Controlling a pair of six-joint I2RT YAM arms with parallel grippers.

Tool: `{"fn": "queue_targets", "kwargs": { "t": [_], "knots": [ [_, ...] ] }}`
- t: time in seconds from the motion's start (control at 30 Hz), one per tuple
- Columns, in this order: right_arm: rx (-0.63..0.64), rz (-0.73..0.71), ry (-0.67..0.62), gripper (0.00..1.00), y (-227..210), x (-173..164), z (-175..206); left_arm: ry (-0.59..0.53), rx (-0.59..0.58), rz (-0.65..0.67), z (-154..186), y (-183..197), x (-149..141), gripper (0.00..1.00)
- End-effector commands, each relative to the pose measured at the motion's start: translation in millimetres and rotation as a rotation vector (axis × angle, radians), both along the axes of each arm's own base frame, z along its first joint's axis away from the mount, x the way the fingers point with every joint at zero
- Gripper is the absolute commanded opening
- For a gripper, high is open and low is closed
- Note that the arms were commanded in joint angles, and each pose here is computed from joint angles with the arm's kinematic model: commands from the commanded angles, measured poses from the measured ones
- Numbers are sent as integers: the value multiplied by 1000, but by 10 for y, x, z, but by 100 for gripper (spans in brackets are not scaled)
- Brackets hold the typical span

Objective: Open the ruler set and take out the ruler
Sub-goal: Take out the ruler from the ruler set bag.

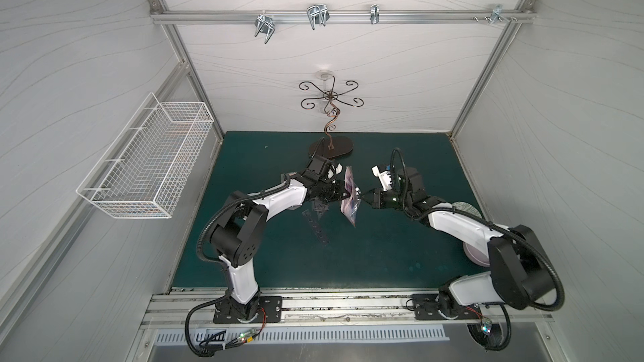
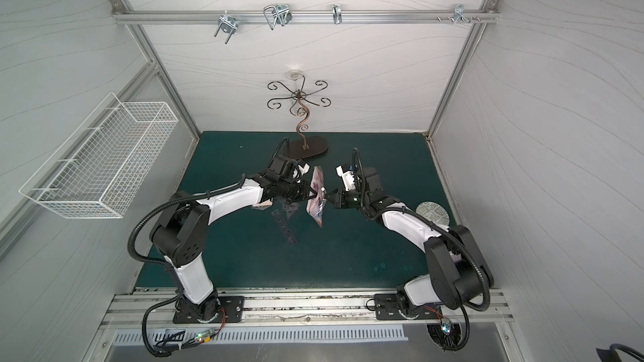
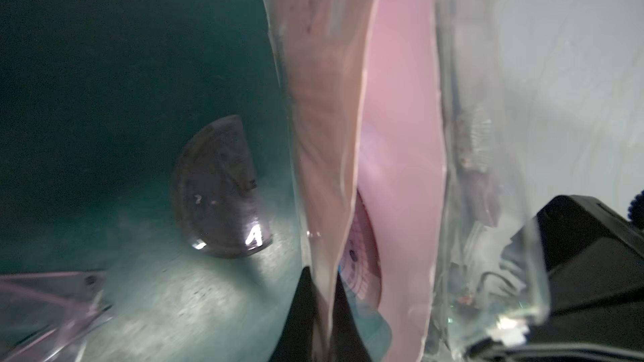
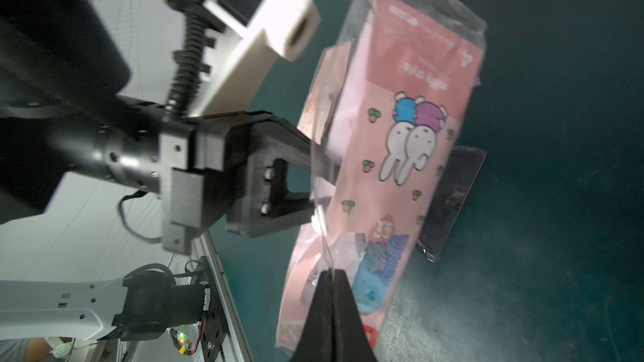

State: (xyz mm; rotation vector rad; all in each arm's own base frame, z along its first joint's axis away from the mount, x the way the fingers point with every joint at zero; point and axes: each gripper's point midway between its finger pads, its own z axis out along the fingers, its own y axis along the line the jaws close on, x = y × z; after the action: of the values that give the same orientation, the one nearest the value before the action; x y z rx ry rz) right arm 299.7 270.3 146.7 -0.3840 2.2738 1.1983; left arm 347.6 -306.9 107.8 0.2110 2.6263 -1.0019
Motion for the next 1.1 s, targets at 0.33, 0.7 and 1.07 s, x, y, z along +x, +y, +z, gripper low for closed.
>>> {"fn": "queue_targets", "kwargs": {
  "t": [0.33,0.7,1.07],
  "knots": [
    [-2,4,228,7,172,48,-447,-53,420,-49,-218,267,-267,0],
    [119,-24,201,45,-7,52,381,-34,497,-62,-318,201,-247,0],
    [223,-68,282,25,-236,176,356,-56,603,-124,-385,-108,-277,0]
  ]
}}
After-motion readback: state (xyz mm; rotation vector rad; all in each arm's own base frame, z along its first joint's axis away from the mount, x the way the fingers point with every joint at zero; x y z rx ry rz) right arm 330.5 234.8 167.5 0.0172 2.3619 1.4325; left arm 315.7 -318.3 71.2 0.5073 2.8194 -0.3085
